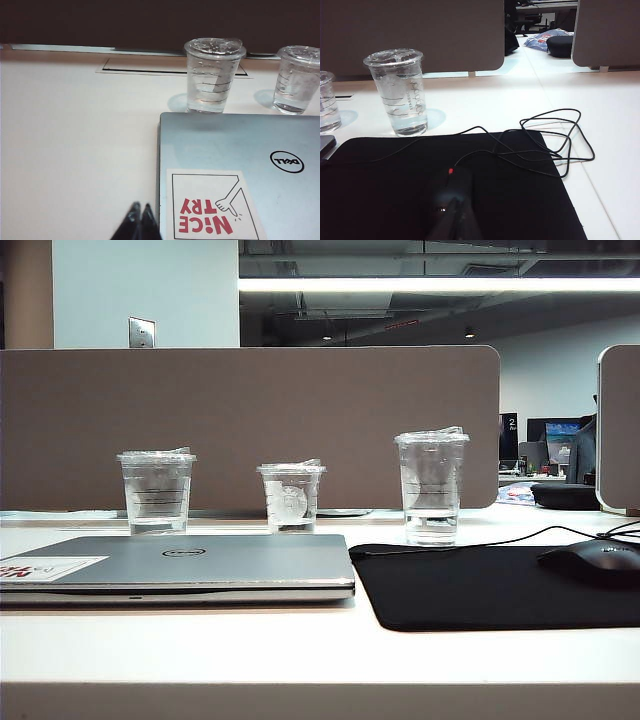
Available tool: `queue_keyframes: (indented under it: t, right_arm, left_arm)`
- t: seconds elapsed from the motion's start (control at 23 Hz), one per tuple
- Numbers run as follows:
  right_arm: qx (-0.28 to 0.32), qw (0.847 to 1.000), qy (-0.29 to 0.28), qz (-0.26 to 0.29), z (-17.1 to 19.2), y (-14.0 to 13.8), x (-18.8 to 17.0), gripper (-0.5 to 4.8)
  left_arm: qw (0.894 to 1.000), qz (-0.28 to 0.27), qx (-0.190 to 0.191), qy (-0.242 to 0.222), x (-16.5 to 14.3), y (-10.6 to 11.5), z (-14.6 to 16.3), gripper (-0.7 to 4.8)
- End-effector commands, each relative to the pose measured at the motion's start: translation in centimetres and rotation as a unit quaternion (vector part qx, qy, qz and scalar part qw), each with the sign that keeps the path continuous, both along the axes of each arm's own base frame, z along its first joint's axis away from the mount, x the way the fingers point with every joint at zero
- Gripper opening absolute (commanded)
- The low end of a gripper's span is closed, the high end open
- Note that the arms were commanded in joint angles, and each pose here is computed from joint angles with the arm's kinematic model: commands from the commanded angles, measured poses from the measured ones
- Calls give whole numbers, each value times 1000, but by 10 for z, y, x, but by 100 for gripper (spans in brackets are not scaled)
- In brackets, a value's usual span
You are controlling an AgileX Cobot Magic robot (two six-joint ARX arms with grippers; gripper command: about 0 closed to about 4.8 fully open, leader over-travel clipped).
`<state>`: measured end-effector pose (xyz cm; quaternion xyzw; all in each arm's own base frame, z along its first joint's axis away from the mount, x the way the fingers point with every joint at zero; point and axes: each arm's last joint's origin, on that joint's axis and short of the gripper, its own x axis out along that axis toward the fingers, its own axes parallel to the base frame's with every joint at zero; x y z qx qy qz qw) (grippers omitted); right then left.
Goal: Pick up the coffee cup on the right and place it on the right side of the laptop.
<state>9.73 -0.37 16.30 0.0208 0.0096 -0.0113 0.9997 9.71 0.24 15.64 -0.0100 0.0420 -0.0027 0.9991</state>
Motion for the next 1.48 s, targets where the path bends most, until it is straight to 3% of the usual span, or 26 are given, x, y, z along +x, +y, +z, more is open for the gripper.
queue_keyframes:
  t: [0.04,0.57,0.65,0.78,0.87,1.13,1.22,1.39,1.48]
  right_arm:
    - [2,1000,-9,0,1,0,0,-9]
    - [3,1000,-9,2,1,0,0,-9]
    - [46,999,-9,10,1,1,0,-9]
    - [122,992,-5,38,0,2,0,-9]
    - [167,983,1,78,1,5,0,-9]
    - [221,964,20,146,1,9,-1,-4]
    - [225,962,17,152,3,9,-1,8]
    - [218,962,-14,163,9,9,-1,105]
    - [215,963,-27,162,15,9,-2,122]
  left_arm:
    - [1000,-1,1,-8,0,0,2,-5]
    - [1000,-2,1,-8,0,0,2,-5]
    - [1000,-20,1,-9,0,-4,2,-5]
    - [995,-103,0,-8,-2,-20,2,-5]
    - [983,-185,-1,-8,-6,-35,2,-5]
    - [966,-259,-1,-8,-12,-49,2,-5]
    - [965,-261,-1,-8,-12,-49,2,-5]
    - [966,-260,-1,-8,-12,-49,2,-5]
    - [966,-260,-1,-8,-12,-49,2,-5]
